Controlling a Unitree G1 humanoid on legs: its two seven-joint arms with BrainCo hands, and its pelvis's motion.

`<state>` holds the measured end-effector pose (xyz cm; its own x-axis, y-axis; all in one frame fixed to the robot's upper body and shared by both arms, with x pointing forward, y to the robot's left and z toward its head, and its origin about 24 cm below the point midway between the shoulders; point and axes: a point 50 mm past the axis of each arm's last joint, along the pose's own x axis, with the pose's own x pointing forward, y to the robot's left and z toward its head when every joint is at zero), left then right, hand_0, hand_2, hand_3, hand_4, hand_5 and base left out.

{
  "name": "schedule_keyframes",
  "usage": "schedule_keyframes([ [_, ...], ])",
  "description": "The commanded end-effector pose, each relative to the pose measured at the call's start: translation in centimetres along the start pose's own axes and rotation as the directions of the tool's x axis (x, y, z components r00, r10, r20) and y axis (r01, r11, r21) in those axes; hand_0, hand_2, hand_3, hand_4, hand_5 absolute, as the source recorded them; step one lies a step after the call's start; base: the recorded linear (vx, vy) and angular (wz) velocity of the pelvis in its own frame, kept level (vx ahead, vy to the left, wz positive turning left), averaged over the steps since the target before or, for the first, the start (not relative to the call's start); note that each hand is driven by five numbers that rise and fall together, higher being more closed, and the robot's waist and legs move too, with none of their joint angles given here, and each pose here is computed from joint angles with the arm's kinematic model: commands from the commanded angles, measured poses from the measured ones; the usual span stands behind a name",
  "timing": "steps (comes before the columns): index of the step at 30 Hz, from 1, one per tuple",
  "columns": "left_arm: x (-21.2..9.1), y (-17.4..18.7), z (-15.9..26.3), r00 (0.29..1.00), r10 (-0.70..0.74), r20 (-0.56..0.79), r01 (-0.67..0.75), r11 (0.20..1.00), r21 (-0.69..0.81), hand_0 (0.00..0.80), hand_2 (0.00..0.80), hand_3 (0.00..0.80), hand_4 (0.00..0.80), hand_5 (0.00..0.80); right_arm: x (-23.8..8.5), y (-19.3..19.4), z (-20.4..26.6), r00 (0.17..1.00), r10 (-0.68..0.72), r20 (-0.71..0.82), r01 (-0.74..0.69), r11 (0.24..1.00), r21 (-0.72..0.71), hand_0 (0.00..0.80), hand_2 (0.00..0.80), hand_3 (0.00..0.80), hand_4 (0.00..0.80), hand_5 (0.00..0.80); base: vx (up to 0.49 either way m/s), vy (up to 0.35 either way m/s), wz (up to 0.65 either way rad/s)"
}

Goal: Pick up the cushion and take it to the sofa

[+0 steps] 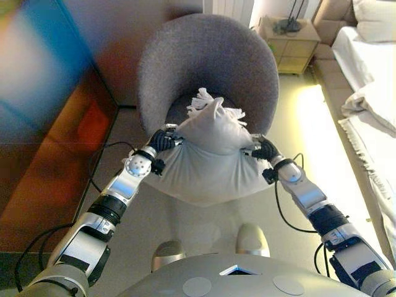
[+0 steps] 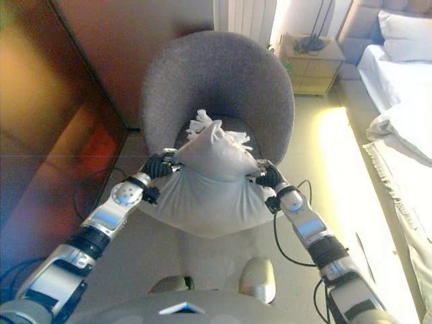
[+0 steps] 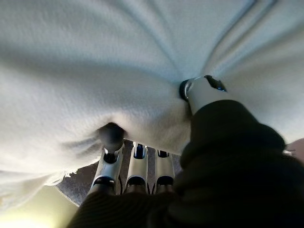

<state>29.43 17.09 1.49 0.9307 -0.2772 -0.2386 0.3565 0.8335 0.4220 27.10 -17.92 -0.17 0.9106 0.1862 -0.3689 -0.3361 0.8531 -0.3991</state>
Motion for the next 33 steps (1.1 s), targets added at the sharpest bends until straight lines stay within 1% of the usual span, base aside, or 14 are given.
schedule_keyframes([
  [1, 1.5, 1.8, 4.2, 0.980, 0.081, 0.183, -0.071, 0.996, -0.060, 0.800, 0.800, 0.800, 0.800, 0.800, 0.1, -2.4, 0.9, 0.992, -0.104, 0.075, 0.100, 0.994, 0.051, 0.800, 0.800, 0.800, 0.800, 0.800, 0.346, -0.129, 0.17],
  [5, 1.9, 1.2, 4.4, 0.981, 0.064, 0.186, -0.059, 0.998, -0.028, 0.800, 0.800, 0.800, 0.800, 0.800, 0.0, -3.3, 1.3, 0.990, -0.109, 0.088, 0.105, 0.993, 0.047, 0.800, 0.800, 0.800, 0.800, 0.800, 0.374, -0.128, 0.52],
  [7, 1.8, 1.3, 4.2, 0.981, 0.061, 0.183, -0.058, 0.998, -0.020, 0.800, 0.800, 0.800, 0.800, 0.800, -0.1, -3.7, 1.5, 0.990, -0.111, 0.092, 0.107, 0.993, 0.042, 0.800, 0.800, 0.800, 0.800, 0.800, 0.396, -0.135, 0.18],
  [12, 1.0, 1.5, 3.6, 0.981, 0.070, 0.183, -0.067, 0.997, -0.022, 0.800, 0.800, 0.800, 0.800, 0.800, -0.5, -3.7, 1.6, 0.990, -0.087, 0.112, 0.086, 0.996, 0.014, 0.800, 0.800, 0.800, 0.800, 0.800, 0.445, -0.145, -0.11],
  [15, 0.6, 1.8, 3.5, 0.980, 0.094, 0.177, -0.085, 0.995, -0.060, 0.800, 0.800, 0.800, 0.800, 0.800, -0.6, -3.7, 1.9, 0.990, -0.063, 0.123, 0.062, 0.998, 0.011, 0.800, 0.800, 0.800, 0.800, 0.800, 0.445, -0.175, 0.19],
  [19, 0.0, 2.7, 3.6, 0.977, 0.114, 0.182, -0.105, 0.993, -0.060, 0.800, 0.800, 0.800, 0.800, 0.800, -0.5, -3.5, 3.0, 0.987, -0.041, 0.156, 0.042, 0.999, 0.000, 0.800, 0.800, 0.800, 0.800, 0.800, 0.334, -0.219, 0.08],
  [23, 0.0, 2.9, 3.9, 0.973, 0.130, 0.192, -0.116, 0.990, -0.080, 0.800, 0.800, 0.800, 0.800, 0.800, -0.7, -3.4, 2.9, 0.985, -0.049, 0.167, 0.049, 0.999, 0.008, 0.800, 0.800, 0.800, 0.800, 0.800, 0.329, -0.142, -0.46],
  [27, -0.1, 3.1, 4.2, 0.970, 0.119, 0.213, -0.105, 0.992, -0.076, 0.800, 0.800, 0.800, 0.800, 0.800, -0.9, -3.8, 2.8, 0.983, -0.066, 0.171, 0.064, 0.998, 0.020, 0.800, 0.800, 0.800, 0.800, 0.800, 0.255, 0.023, -0.18],
  [31, 0.8, 3.2, 5.6, 0.964, 0.102, 0.246, -0.083, 0.993, -0.088, 0.800, 0.800, 0.800, 0.800, 0.800, -0.5, -5.3, 3.7, 0.980, -0.105, 0.170, 0.099, 0.994, 0.042, 0.800, 0.800, 0.800, 0.800, 0.800, 0.264, 0.118, 0.13],
  [33, 1.1, 3.0, 5.8, 0.963, 0.110, 0.245, -0.090, 0.992, -0.090, 0.800, 0.800, 0.800, 0.800, 0.800, -0.3, -5.5, 4.1, 0.980, -0.101, 0.174, 0.096, 0.995, 0.037, 0.800, 0.800, 0.800, 0.800, 0.800, 0.408, 0.105, 0.02],
])
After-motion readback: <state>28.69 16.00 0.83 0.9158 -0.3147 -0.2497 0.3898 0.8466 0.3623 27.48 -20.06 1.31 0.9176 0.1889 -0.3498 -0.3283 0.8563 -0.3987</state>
